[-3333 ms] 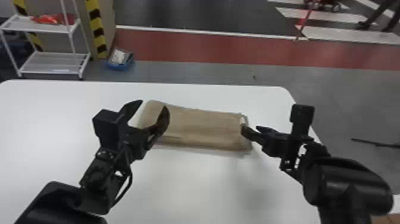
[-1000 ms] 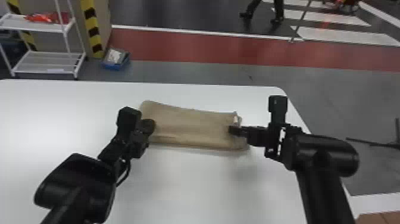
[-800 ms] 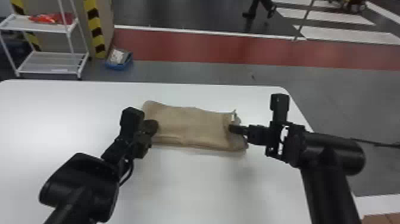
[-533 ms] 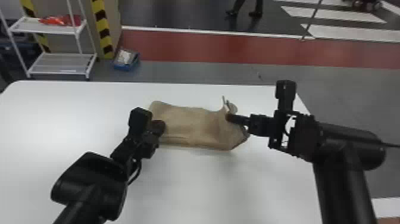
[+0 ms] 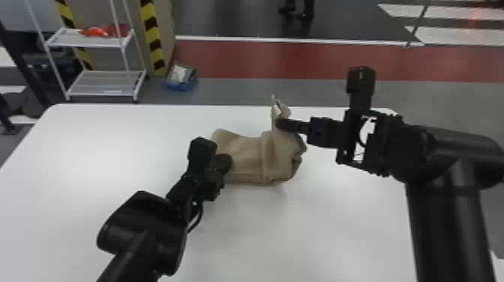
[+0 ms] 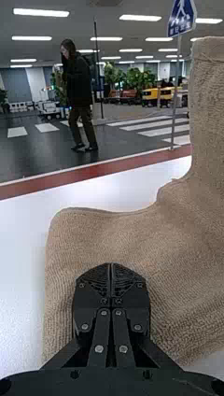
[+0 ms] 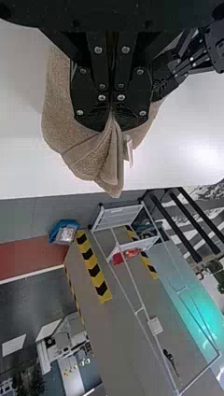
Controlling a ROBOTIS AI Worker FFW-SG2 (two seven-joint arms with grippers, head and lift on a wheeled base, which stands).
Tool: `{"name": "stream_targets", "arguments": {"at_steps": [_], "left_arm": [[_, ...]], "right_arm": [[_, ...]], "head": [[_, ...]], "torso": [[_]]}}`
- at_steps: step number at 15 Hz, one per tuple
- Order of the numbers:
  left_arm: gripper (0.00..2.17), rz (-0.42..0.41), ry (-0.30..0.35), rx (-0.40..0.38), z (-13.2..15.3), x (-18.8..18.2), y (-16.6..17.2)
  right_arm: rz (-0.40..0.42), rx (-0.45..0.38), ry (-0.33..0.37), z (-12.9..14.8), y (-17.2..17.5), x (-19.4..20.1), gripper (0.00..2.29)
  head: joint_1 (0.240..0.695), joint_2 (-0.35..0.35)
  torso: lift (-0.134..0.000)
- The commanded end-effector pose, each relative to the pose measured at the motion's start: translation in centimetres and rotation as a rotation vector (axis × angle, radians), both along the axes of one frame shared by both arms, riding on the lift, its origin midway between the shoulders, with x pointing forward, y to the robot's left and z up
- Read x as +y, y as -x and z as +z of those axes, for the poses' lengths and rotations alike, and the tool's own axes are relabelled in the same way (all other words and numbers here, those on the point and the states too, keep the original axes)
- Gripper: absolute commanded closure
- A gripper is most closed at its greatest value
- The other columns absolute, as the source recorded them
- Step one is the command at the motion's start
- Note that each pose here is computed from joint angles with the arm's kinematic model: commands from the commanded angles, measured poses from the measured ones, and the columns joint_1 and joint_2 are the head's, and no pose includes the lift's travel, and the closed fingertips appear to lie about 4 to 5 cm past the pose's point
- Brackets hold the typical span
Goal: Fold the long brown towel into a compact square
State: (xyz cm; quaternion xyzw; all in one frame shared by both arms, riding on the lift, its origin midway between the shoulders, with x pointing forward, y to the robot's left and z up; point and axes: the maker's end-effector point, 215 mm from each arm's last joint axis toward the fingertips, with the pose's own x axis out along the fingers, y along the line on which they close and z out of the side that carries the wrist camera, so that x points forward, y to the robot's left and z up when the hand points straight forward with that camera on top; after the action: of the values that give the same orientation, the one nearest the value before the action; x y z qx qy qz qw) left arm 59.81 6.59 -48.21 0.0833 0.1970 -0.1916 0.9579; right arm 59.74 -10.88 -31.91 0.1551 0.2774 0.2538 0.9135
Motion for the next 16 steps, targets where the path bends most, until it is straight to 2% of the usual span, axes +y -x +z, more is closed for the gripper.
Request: {"name": "stream_targets", "arguments": {"at_steps": [1,4,6,8,9,12,16], "left_arm": [[1.89,0.0,0.005,0.033,-0.2,-0.2,0.9],[1.89,-0.016,0.022,0.05,0.2,-1.1,2.0],[1.89,-0.024,0.034,0.043,0.9,-1.6,2.2],[1.89,-0.017,0.069,0.01,3.0,-1.4,1.8],[1.89,-0.023,0.109,-0.001,4.6,-1.2,1.8],[1.89,-0.037,0.138,0.033,6.7,-0.8,2.5],[1.89,-0.065,0.166,0.08,6.2,0.3,3.4]], "right_arm": [[0.01,0.0,0.014,-0.8,-1.0,1.2,1.21],[0.018,0.004,0.001,-2.8,-2.0,2.4,1.21],[0.023,-0.006,-0.017,-2.6,-1.9,2.8,1.21],[0.002,-0.024,-0.017,-1.8,-2.3,2.0,1.21],[-0.009,-0.035,-0.026,-1.1,-2.6,1.5,1.21],[-0.034,-0.049,-0.051,0.9,-3.7,0.1,1.21],[-0.025,-0.036,-0.043,2.3,-4.2,0.0,1.21]], "head": [[0.695,-0.041],[0.695,-0.032],[0.695,-0.028],[0.695,-0.029],[0.695,-0.03],[0.695,-0.038],[0.695,-0.046]], "torso": [[-0.12],[-0.12],[-0.12],[-0.12],[-0.12],[-0.12],[-0.12]]}}
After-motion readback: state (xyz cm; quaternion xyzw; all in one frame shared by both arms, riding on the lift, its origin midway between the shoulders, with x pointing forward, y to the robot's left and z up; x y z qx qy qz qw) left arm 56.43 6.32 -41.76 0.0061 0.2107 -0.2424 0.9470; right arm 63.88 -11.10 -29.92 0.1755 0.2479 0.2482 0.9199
